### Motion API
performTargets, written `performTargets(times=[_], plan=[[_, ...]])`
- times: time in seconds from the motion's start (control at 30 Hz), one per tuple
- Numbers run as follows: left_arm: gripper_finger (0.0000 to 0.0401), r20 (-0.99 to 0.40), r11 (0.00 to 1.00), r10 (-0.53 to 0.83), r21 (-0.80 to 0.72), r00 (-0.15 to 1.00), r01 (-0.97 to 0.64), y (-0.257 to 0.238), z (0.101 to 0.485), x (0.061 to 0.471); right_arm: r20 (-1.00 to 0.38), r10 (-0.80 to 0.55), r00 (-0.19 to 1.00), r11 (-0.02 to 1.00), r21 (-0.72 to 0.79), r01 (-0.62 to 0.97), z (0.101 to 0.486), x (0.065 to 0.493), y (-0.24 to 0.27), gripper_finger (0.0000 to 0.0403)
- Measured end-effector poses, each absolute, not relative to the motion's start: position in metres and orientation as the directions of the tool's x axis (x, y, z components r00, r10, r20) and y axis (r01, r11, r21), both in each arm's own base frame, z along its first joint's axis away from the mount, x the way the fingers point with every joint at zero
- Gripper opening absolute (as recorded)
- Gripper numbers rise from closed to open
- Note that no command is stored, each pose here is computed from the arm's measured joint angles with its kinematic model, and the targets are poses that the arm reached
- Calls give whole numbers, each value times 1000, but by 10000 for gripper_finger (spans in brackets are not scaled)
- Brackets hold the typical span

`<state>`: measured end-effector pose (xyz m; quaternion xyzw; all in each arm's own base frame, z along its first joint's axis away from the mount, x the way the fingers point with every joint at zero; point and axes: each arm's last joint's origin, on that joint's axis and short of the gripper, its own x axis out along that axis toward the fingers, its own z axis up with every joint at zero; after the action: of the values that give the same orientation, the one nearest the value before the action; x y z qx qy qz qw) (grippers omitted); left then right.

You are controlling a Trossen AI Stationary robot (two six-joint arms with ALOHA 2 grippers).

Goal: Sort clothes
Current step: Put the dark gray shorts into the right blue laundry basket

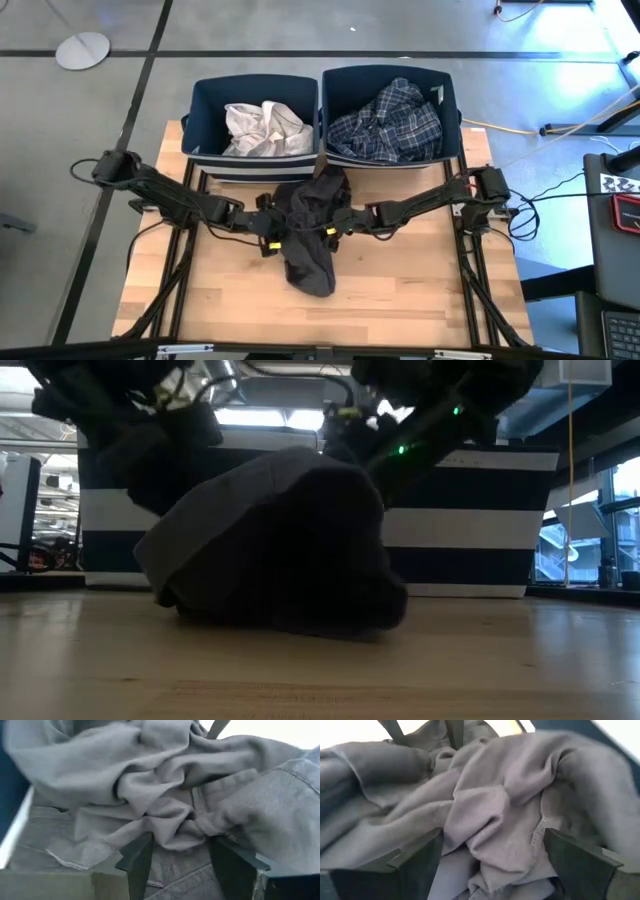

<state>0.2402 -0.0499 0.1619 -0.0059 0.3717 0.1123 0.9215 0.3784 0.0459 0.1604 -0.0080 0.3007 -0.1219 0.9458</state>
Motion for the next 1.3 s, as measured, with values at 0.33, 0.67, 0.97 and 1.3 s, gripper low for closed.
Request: performTargets(times=[0.33,0.67,0.97,1.3], plan=[[184,-626,982,189,107,757,-156,-57,130,269,-597,-238,766,969,-98,225,126,388,43,347],[184,-584,985,172,105,793,-136,-60,118,279,-613,-245,751,967,-106,230,110,390,39,324],[184,-565,987,160,90,810,-132,-60,120,281,-638,-244,730,968,-115,223,102,390,39,129],[184,-576,989,147,97,804,-112,-65,124,278,-663,-282,693,959,-192,206,104,385,42,43]])
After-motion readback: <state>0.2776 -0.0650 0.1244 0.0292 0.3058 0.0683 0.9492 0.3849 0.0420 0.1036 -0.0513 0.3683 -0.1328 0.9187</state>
